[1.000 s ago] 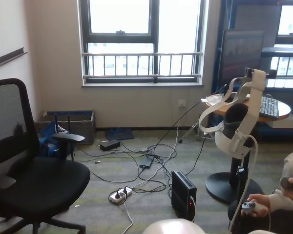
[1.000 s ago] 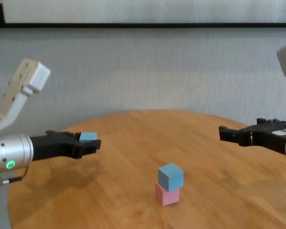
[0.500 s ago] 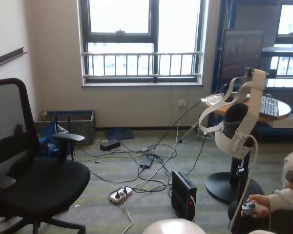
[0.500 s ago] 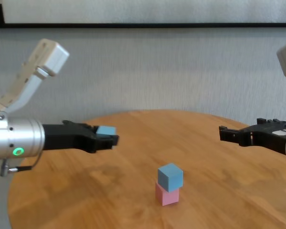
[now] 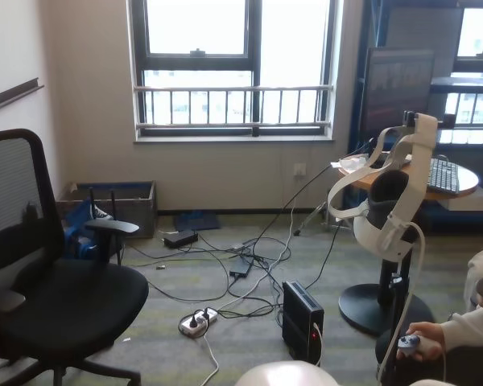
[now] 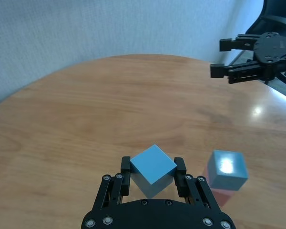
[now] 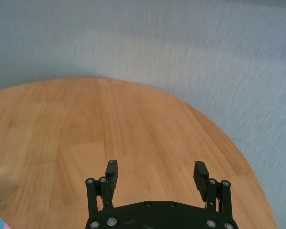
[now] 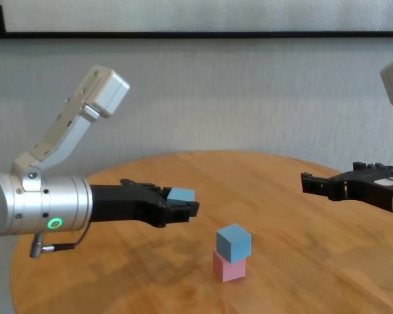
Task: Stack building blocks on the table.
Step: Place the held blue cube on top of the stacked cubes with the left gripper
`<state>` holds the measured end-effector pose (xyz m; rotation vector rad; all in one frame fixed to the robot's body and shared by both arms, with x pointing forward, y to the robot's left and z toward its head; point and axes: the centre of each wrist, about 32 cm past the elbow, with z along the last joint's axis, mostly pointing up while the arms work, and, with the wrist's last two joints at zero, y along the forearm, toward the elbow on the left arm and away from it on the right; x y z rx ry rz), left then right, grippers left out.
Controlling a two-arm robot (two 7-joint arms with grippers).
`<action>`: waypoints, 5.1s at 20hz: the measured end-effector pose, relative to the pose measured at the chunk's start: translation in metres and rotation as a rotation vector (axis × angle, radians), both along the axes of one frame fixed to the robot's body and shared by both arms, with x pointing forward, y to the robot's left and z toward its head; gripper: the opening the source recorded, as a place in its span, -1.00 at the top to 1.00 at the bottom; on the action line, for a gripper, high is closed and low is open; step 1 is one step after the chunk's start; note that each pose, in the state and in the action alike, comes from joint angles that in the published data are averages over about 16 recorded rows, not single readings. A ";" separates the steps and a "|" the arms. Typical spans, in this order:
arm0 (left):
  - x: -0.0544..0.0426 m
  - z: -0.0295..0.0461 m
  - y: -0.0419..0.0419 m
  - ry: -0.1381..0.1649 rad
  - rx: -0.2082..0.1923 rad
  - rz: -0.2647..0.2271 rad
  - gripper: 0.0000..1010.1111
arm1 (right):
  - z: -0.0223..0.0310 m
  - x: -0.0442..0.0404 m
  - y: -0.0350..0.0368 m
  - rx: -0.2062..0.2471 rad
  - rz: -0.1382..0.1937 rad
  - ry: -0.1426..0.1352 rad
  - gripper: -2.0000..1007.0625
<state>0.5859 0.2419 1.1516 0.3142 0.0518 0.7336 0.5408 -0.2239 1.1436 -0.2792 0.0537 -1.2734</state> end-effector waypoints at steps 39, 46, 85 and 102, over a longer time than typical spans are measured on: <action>-0.0304 0.0134 -0.0378 -0.003 -0.063 -0.128 -0.11 | 0.0000 0.0000 0.0000 0.000 0.000 0.000 -1.00; -0.0329 0.0093 -0.0405 0.020 -0.065 -0.126 -0.11 | 0.0000 0.0000 0.0000 0.000 0.000 0.000 -1.00; -0.0279 0.0008 -0.0498 0.057 -0.058 -0.117 -0.11 | 0.0000 0.0000 0.0000 0.000 0.000 0.000 -1.00; -0.0293 0.0011 -0.0495 0.049 -0.076 -0.113 -0.23 | 0.0000 0.0000 0.0000 0.000 0.000 0.000 -1.00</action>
